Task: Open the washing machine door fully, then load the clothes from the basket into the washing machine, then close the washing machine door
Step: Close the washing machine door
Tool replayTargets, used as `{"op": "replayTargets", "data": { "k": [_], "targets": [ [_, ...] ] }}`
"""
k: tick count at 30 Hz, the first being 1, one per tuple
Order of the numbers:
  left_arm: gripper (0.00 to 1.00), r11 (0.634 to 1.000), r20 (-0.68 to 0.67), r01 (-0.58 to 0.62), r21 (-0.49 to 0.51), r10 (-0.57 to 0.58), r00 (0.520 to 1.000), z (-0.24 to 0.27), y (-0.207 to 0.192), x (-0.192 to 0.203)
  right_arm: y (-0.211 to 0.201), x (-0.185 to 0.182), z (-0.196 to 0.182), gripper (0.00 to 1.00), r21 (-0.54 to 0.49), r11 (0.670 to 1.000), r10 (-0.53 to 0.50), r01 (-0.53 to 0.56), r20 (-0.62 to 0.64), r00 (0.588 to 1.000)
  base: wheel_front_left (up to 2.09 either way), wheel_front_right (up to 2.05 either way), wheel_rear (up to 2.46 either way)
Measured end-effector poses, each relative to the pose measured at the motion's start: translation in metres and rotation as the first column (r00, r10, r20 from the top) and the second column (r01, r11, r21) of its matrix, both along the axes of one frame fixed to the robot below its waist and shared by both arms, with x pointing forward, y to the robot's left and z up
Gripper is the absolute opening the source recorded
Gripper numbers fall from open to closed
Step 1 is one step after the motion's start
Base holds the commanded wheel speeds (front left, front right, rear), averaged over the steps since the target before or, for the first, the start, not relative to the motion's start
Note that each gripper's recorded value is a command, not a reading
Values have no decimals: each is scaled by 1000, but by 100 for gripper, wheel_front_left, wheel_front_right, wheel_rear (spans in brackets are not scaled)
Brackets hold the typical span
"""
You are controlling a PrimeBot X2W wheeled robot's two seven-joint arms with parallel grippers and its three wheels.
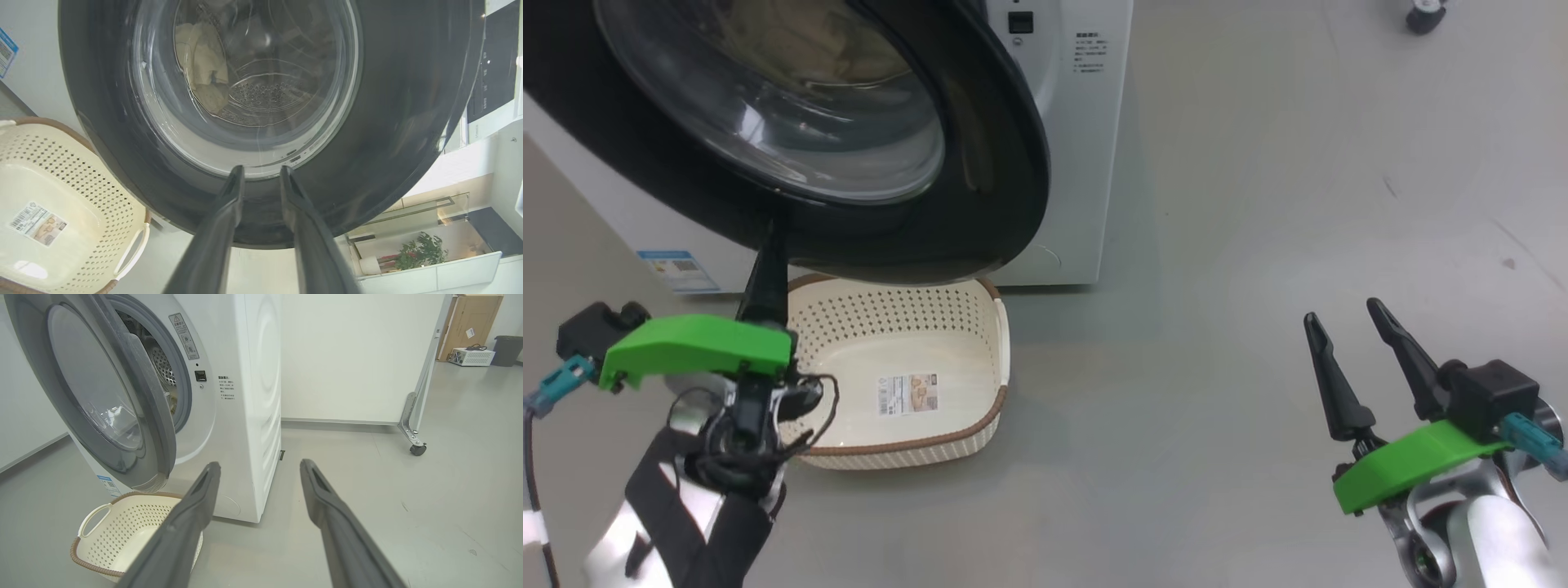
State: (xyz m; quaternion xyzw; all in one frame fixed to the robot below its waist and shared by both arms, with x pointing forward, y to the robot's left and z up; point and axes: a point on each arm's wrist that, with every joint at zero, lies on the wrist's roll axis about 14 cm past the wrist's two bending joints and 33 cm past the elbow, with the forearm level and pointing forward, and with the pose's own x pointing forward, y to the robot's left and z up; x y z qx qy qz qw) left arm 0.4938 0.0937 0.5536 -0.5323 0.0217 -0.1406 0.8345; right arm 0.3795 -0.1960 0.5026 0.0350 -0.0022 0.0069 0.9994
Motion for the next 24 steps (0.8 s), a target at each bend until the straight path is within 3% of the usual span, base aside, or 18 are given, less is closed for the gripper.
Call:
{"op": "replayTargets", "data": {
  "k": [1, 2, 6, 9, 10, 15, 24],
  "targets": [
    [84, 999, 11, -13, 40, 12, 1000, -2, 5, -4, 2, 0, 0, 100, -3, 1000, 5, -5, -1, 1000, 0, 0, 0],
    [100, 997, 19, -26, 69, 25, 1000, -3, 10, -8, 3, 0, 0, 100, -4, 1000, 11, -11, -1, 1000, 0, 0, 0],
    [100, 976, 63, -86, 202, 75, 995, -6, 29, -20, 8, 0, 2, 100, -6, 1000, 26, -26, 0, 1000, 0, 0, 0],
    [100, 931, 90, -124, 342, 99, 991, -8, 37, -27, 10, 1, 6, 100, -8, 999, 32, -31, 12, 999, 0, 0, 0],
    [100, 931, 90, -124, 342, 99, 991, -8, 37, -27, 10, 1, 6, 100, -8, 999, 32, -31, 12, 999, 0, 0, 0],
    [100, 827, 151, -184, 531, 121, 981, -8, 42, -47, 11, -3, 10, 100, -18, 999, 36, -35, 17, 999, 0, 0, 0],
    [100, 648, 192, -227, 727, 125, 973, -28, 42, -95, 12, -13, 11, 100, -35, 999, 40, -39, 12, 999, 0, 0, 0]
  ]
}}
